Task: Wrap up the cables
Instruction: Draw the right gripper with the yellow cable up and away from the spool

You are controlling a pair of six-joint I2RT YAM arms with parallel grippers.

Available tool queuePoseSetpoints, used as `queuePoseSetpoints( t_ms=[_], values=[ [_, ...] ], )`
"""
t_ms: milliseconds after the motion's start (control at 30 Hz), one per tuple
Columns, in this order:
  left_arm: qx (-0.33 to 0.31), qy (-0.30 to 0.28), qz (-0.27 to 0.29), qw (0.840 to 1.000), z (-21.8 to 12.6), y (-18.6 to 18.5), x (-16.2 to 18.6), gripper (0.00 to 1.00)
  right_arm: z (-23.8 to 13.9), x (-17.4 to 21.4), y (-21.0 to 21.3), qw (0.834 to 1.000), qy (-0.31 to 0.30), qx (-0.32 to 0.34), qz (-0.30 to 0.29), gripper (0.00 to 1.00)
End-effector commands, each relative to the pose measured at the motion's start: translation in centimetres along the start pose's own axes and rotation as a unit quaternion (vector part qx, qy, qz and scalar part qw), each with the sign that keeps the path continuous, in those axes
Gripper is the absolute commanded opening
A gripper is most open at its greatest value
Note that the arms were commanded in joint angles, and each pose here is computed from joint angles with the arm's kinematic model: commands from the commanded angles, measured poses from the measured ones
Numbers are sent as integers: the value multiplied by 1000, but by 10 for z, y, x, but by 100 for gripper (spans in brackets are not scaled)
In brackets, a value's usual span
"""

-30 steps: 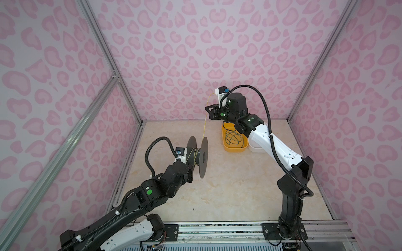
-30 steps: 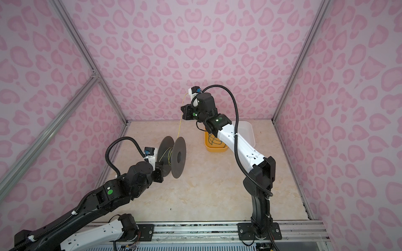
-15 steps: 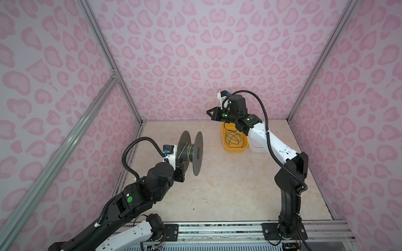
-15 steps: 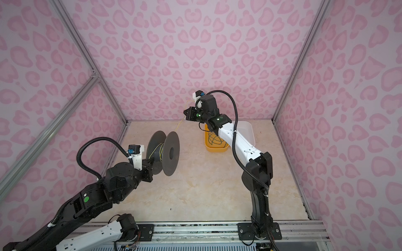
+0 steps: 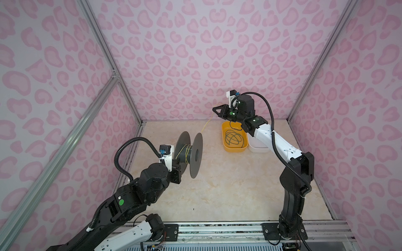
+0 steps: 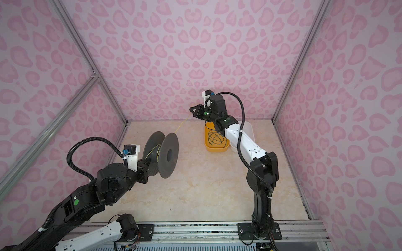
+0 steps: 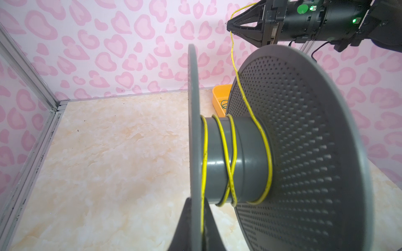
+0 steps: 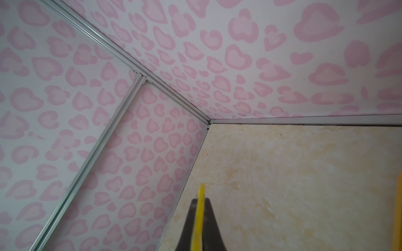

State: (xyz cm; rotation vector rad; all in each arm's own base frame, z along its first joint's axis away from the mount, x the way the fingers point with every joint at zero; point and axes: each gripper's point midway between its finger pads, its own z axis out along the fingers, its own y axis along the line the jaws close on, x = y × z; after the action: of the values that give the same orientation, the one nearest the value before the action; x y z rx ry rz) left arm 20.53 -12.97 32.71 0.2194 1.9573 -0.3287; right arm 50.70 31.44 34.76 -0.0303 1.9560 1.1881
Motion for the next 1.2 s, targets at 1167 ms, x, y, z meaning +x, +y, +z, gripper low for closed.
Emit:
queuePoseSetpoints(
  t_ms=[1167],
  values=[
    [37,56,11,998,11,-17,27,4,-54,-105,-70,981,-180,35,63,0]
  ],
)
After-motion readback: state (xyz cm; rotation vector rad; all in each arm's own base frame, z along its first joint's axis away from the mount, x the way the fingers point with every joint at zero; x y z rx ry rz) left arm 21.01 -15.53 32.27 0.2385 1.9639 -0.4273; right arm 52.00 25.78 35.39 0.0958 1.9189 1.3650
